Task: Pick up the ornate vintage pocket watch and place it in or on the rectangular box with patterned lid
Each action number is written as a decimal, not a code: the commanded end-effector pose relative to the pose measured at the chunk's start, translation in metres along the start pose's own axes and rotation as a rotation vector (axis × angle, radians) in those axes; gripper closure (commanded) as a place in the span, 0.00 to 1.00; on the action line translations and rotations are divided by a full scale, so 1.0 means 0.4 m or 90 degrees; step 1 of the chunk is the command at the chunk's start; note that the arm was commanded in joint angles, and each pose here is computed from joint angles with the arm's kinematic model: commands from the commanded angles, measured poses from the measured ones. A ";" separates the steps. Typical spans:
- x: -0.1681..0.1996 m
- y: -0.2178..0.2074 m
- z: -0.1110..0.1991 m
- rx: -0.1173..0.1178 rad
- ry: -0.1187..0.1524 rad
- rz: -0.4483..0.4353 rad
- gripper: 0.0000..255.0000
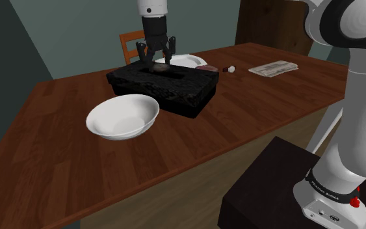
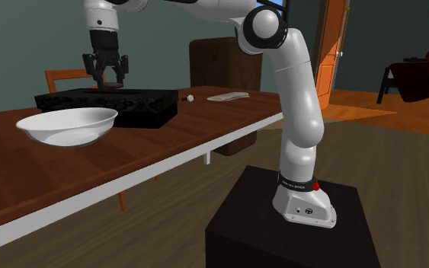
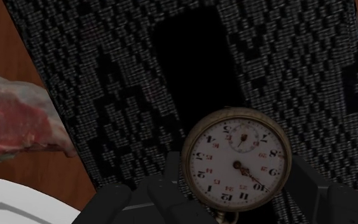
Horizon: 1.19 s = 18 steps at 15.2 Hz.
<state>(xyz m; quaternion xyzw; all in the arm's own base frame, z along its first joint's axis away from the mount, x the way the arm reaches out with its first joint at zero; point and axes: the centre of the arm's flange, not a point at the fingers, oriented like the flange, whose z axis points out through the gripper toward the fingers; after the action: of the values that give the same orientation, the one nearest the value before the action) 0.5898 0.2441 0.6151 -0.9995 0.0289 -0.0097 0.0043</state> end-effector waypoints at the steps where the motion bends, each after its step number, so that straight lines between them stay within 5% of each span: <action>1: 0.000 0.000 0.000 0.000 0.000 0.000 1.00; 3: 0.000 0.000 0.000 0.000 0.000 0.000 1.00; 4: 0.000 0.000 0.000 0.000 0.000 0.000 0.00; 9: 0.000 0.000 0.000 0.000 0.000 0.000 0.00; 13: 0.000 0.000 -0.125 0.000 0.000 0.000 0.00; 18: 0.000 0.000 -0.125 0.000 0.000 0.000 0.00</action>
<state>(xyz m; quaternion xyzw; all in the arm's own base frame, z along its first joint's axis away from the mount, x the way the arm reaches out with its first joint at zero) 0.5889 0.2437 0.6647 -0.9995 0.0289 -0.0099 0.0044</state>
